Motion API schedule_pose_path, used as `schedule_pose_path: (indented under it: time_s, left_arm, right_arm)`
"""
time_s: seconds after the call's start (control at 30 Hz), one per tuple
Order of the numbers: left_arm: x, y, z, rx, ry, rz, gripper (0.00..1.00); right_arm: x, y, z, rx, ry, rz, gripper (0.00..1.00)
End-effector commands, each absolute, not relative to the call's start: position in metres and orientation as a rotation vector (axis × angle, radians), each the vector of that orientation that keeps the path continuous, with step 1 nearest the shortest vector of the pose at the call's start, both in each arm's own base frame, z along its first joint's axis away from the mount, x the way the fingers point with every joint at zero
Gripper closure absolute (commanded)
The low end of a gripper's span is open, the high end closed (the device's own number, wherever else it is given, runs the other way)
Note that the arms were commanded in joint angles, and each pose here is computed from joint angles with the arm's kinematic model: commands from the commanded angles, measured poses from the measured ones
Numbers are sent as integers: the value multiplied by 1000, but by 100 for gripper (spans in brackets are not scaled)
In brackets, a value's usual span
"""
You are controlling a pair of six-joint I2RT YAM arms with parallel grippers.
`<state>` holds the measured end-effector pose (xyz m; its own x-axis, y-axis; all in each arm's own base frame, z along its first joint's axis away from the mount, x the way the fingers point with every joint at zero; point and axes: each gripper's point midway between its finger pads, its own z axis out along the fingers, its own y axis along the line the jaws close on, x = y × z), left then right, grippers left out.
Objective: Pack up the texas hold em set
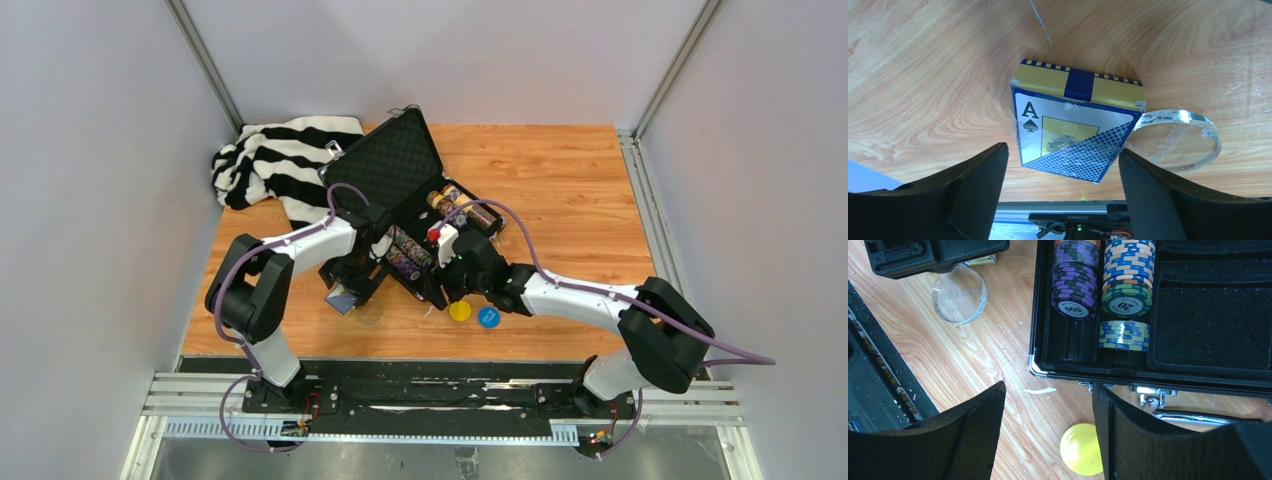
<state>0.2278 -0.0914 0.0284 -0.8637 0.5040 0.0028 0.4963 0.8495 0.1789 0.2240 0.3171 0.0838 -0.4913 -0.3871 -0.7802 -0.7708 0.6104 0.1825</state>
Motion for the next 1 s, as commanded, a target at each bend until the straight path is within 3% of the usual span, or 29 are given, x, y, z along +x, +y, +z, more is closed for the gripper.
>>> schedule_pose_path:
  time_s: [0.0,0.23,0.37,0.5,0.97]
  left_arm:
    - [229,-86,24,782,2994,322,19]
    - [225,-88,20,798,3017,303,27]
    - [222,-92,17,812,3034,256,24]
    - [224,-88,14,801,3041,307,13]
    - [214,-110,7,871,3087,84,12]
  right_arm:
    - [227,313,80,-910,2110,671,36]
    - [227,312,79,-908,2112,669,36]
    - [227,312,80,-908,2111,669,36]
    - [228,312,79,-908,2111,666,36]
    - [229,308,80,-902,2108,646,36]
